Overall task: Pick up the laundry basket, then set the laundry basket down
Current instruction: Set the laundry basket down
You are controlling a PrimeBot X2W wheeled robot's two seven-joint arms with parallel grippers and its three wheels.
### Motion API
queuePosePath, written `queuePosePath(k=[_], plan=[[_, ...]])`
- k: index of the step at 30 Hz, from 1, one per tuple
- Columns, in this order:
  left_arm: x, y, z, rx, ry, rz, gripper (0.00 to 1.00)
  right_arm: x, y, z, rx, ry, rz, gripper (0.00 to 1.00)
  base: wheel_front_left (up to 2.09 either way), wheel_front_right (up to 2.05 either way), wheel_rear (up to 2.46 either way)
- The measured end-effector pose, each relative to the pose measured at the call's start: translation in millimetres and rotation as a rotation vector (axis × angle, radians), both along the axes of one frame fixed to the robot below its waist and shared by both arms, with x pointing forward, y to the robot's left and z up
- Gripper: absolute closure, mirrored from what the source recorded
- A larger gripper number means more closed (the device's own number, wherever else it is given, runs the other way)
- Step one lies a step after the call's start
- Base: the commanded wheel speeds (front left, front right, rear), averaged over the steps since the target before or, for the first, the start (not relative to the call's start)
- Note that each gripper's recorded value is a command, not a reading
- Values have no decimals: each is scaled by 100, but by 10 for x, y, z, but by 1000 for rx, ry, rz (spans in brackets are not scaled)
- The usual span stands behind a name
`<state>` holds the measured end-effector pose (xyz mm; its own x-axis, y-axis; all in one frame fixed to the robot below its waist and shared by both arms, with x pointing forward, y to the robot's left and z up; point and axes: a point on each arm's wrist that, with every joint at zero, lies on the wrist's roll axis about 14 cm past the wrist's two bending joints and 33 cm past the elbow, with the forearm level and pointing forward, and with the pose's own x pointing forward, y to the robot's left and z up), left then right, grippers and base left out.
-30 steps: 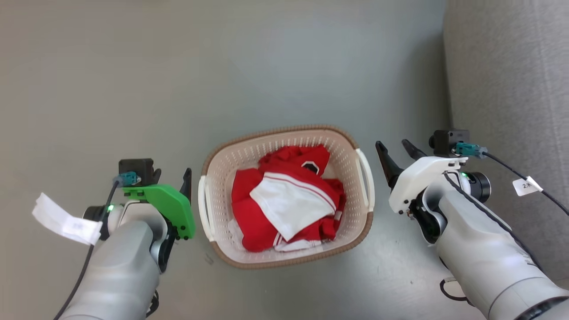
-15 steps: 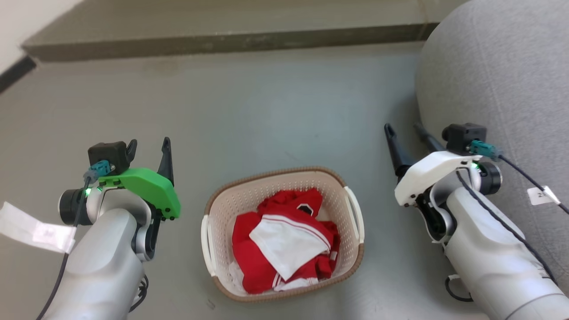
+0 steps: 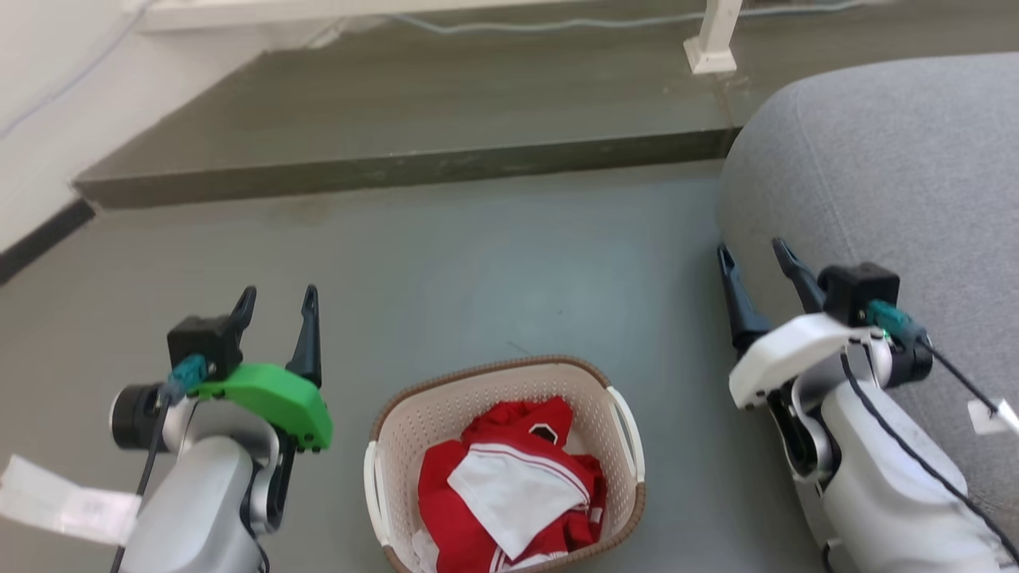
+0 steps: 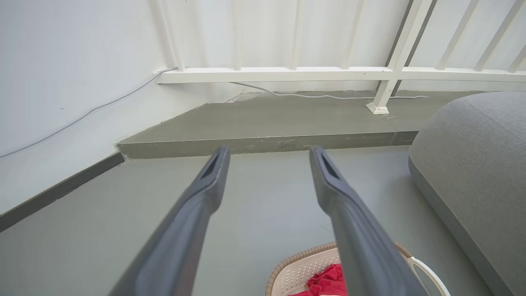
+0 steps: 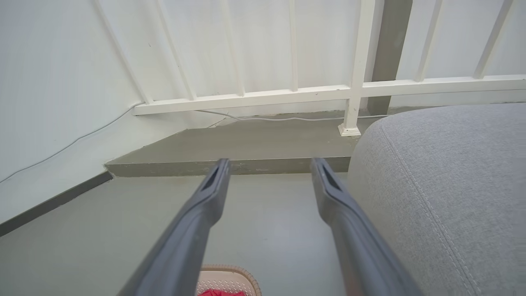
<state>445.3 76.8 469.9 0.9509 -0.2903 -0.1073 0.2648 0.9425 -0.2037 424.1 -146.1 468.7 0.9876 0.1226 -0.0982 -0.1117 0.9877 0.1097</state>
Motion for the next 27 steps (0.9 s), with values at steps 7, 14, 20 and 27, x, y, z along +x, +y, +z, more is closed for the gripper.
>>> queuePosePath(k=[7, 14, 20, 27], plan=[[-270, 58, 70, -17, -26, 15, 0, -275, -78, 1, -4, -9, -23, 0, 0, 0, 0], [-517, 101, -1, -14, -17, 25, 0, -471, -79, -24, -12, -12, -32, 0, 0, 0, 0], [-622, 251, -15, -9, -23, 68, 0, -557, -81, 30, -26, -37, -35, 0, 0, 0, 0], [-770, 313, -37, -6, -25, 90, 0, -681, -102, 17, -21, -38, -48, 0, 0, 0, 0]])
